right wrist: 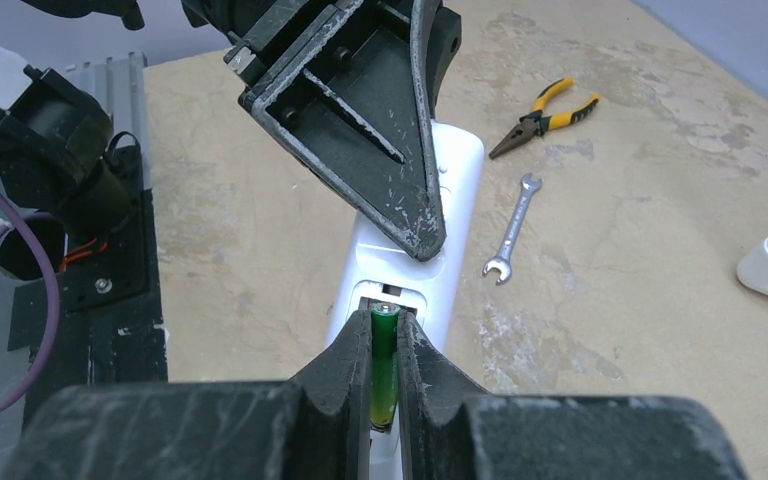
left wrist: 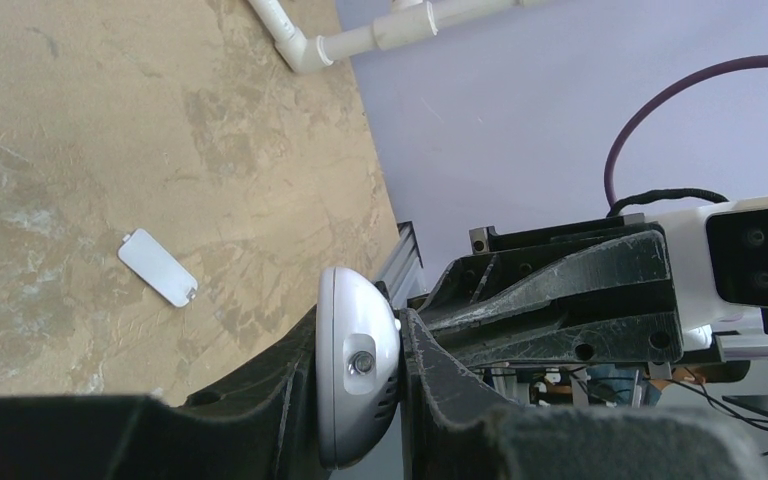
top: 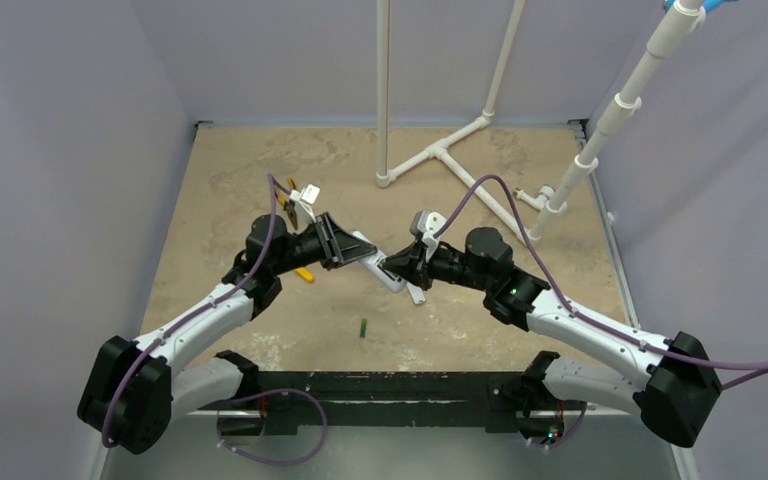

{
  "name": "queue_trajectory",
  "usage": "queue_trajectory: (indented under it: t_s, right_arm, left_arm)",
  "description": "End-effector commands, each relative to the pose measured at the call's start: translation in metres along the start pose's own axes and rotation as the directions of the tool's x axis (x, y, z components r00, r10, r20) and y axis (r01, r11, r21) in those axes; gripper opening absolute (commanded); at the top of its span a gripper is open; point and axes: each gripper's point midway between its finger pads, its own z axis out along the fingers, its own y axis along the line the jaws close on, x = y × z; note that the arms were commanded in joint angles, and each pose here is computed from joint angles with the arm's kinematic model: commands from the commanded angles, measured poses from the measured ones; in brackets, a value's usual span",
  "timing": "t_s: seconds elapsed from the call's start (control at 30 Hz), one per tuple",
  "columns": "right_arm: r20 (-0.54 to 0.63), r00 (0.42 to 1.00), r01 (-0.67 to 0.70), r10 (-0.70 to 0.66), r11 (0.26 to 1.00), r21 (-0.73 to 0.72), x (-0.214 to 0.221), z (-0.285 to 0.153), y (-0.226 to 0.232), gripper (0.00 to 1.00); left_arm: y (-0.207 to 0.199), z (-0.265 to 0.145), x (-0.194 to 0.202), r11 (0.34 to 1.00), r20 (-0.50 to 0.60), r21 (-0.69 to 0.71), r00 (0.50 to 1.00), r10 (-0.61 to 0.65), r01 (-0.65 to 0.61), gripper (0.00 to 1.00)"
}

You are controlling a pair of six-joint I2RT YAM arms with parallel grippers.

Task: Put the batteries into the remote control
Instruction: Load the battery into the remote control.

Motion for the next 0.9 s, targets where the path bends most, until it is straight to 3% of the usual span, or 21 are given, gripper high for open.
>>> queue_trajectory:
  t_s: [0.0, 0.87]
  right_arm:
    - [-0.071, 0.997, 0.022, -0.018, 0.998, 0.064, 0.019, -0.005, -0.013, 0.0]
    - [-0.209, 0.977, 0.08, -0.047, 0.985, 0.152, 0.043, -0.002, -0.037, 0.0]
  left_arm:
    - [-0.039, 0.001, -0.011, 0.992, 0.009, 0.115, 0.998, 0.054, -0.055, 0.0]
    - [-0.038, 0.007, -0.013, 0.991, 0.001, 0.121, 0.999, 0.051, -0.051, 0.0]
